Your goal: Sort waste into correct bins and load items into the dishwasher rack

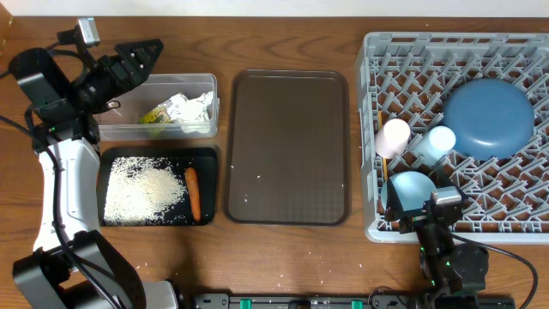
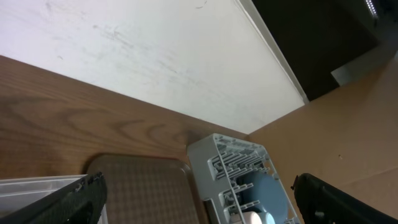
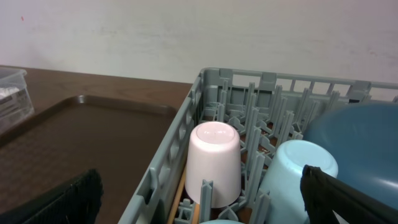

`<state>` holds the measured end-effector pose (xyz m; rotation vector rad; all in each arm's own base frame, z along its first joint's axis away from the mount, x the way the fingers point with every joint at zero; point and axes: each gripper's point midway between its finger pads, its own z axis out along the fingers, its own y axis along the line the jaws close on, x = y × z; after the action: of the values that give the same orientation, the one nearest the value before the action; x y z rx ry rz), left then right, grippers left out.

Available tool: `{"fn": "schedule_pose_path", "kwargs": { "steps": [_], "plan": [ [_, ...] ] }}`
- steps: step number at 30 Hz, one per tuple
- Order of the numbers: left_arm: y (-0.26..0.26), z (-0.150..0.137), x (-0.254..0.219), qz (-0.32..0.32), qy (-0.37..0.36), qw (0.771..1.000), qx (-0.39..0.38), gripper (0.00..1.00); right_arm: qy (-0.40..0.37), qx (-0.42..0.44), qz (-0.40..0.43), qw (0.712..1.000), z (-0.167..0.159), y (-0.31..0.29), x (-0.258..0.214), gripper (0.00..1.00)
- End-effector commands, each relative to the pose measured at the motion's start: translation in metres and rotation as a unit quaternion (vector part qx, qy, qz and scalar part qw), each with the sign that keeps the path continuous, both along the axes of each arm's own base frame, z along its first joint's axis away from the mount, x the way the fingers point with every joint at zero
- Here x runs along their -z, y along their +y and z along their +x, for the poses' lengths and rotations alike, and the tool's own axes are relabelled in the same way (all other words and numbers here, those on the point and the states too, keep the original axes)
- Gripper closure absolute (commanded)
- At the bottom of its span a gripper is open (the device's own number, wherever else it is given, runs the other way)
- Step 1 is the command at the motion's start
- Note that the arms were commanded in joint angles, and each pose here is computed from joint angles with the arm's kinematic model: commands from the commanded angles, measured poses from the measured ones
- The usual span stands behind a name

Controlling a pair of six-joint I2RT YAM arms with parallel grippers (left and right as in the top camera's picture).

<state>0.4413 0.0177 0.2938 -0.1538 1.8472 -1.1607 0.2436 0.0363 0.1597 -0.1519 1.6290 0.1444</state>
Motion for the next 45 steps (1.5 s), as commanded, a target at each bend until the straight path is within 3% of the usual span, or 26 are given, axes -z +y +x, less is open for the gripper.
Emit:
{"fn": "schedule_pose_path", "kwargs": {
  "steps": [1,11,18,23,32,38,45],
  "plan": [
    [0.0,-0.003,-0.012,0.003,-0.012,1.0,0.003,0.02,0.002,0.008,0.008,1.0,0.0,-0.002,0.001,0.01],
    [-0.015,-0.022,-0.048,0.021,-0.056,0.998,0.011,0.02,0.001,0.008,0.008,1.0,0.0,-0.002,0.0,0.01],
    [-0.061,-0.069,-0.113,0.051,-0.144,0.987,0.048,0.02,0.001,0.008,0.008,1.0,0.0,-0.002,0.0,0.01],
    [-0.113,-0.125,-0.159,0.065,-0.22,0.968,0.103,0.02,0.002,0.008,0.008,1.0,0.0,-0.002,0.001,0.01],
    [-0.173,-0.261,-0.219,0.07,-0.359,0.911,0.192,0.02,0.002,0.008,0.008,1.0,0.0,-0.002,0.0,0.01],
    [-0.178,-0.337,-0.214,0.073,-0.418,0.88,0.213,0.02,0.002,0.008,0.008,1.0,0.0,-0.002,0.001,0.01],
    [-0.176,-0.372,-0.166,0.075,-0.429,0.875,0.212,0.02,0.002,0.008,0.008,1.0,0.0,-0.002,0.0,0.01]
  ]
}}
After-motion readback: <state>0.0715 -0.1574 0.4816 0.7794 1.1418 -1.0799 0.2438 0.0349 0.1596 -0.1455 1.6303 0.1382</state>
